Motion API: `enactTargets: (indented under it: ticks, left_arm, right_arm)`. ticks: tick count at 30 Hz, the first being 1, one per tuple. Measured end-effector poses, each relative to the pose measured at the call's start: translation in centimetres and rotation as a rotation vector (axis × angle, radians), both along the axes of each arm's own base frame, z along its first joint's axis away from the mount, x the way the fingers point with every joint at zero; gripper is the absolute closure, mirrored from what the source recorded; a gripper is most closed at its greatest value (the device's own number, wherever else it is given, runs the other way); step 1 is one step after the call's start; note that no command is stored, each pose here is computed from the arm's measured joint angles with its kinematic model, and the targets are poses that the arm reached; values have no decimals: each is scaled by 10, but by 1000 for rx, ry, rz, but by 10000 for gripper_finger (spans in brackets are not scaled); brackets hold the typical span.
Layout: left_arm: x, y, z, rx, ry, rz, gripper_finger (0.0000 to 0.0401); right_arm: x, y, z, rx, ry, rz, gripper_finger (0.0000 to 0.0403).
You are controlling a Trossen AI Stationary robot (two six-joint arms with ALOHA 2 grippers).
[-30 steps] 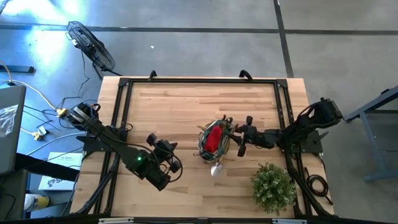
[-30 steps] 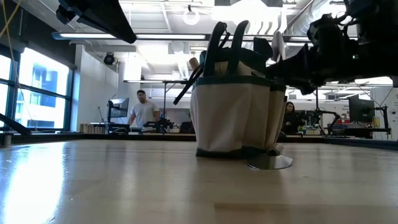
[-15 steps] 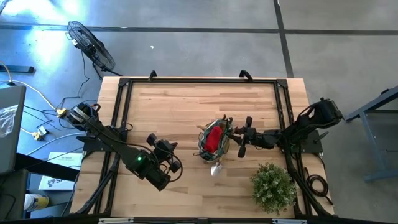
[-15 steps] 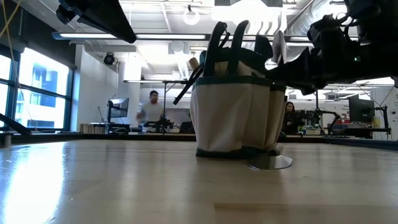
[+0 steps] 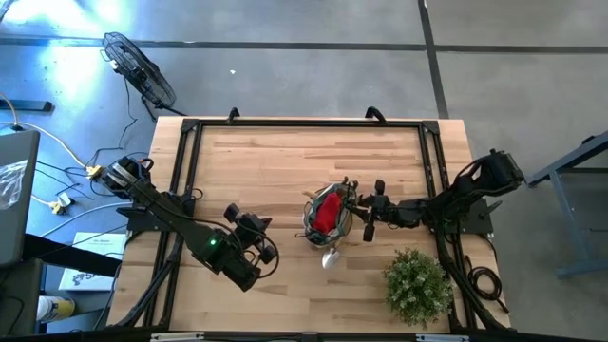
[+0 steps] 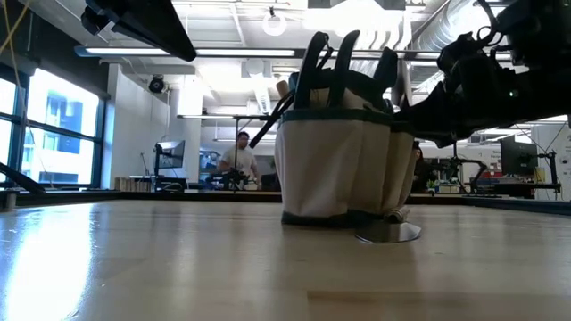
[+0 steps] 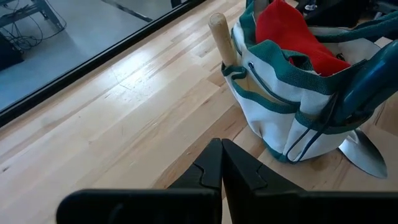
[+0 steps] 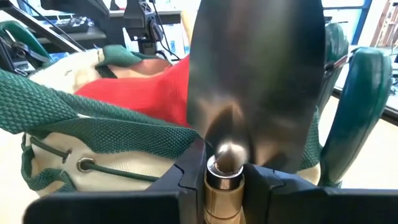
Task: Pick & Place Garden tools in Gardening bag
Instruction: Put the right brown trowel into the green gardening bag
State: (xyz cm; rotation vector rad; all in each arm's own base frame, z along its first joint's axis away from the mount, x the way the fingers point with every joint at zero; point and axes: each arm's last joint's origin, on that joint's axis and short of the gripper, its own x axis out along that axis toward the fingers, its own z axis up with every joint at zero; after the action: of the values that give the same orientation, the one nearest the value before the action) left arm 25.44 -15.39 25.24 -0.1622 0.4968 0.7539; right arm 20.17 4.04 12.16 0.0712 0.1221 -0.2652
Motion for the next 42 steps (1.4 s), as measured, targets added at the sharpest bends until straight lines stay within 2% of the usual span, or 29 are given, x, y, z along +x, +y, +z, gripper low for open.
enactTargets:
  ticks: [9, 11, 16, 20, 26, 33, 42]
  left_arm:
    - [2, -1, 1, -5, -10, -10, 401]
    - [2, -2, 1, -5, -13, -14, 401]
    - [3, -2, 1, -6, -15, -17, 401]
    - [3, -2, 1, -10, -9, -20, 401]
    - [3, -2, 1, -10, -7, -21, 401]
    - [3, -3, 0, -17, 17, -39, 401]
    - [3, -3, 0, -4, 30, -50, 401]
  right_arm:
    - [-1, 0, -3, 21, 24, -5, 350]
    - [-1, 0, -3, 22, 22, -2, 333]
    - [-1, 1, -3, 24, 28, 31, 249]
    - [0, 2, -2, 30, 16, 73, 211]
    - [0, 2, 2, 7, -17, 81, 184]
    - [0, 0, 2, -21, -18, 9, 167]
    - [0, 2, 2, -10, -22, 57, 134]
